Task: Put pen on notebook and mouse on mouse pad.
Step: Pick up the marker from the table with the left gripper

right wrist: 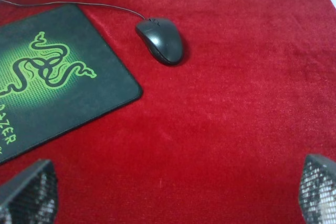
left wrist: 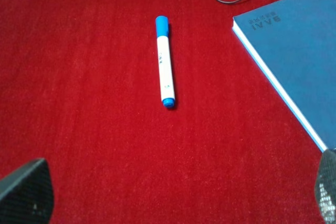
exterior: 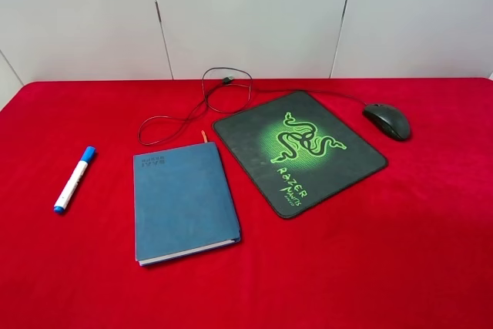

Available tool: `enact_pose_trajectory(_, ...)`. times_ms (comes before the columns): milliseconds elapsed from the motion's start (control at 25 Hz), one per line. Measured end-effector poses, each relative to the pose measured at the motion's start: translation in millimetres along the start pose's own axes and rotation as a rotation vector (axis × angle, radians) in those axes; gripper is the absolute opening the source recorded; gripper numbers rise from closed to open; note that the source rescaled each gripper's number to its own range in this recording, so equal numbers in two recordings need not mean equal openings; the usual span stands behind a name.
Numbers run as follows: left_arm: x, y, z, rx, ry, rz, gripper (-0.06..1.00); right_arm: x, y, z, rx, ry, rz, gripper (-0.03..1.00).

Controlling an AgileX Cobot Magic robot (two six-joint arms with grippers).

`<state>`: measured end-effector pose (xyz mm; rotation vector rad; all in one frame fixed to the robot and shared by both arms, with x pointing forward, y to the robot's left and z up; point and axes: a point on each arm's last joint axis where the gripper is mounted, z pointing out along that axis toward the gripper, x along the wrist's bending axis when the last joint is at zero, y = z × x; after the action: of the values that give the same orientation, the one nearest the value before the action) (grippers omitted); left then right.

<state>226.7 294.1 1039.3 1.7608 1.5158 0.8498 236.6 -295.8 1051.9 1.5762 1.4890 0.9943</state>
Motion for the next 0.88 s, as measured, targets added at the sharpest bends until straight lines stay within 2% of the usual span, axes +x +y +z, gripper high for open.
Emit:
enact_pose_trajectory(160, 0, 3, -4, -0.016, 0.002, 0.0, 1.0, 0, 0, 0, 0.0, 0.0, 0.0, 1.0)
enact_pose_trajectory(360, 2, 28, -15, 0.004, -0.001, -0.001, 1.0, 0, 0, 0, 0.0, 0.0, 0.0, 1.0)
enact_pose_trajectory(480, 5, 52, -16, 0.049, -0.008, -0.005, 1.0, 0, 0, 0, 0.0, 0.0, 0.0, 1.0)
enact_pose_trajectory(640, 9, 79, -6, 0.16, -0.022, -0.012, 1.0, 0, 0, 0, 0.0, 0.0, 0.0, 1.0)
enact_pose_trajectory(880, 14, 100, 24, 0.32, -0.041, -0.038, 1.0, 0, 0, 0, 0.0, 0.0, 0.0, 1.0)
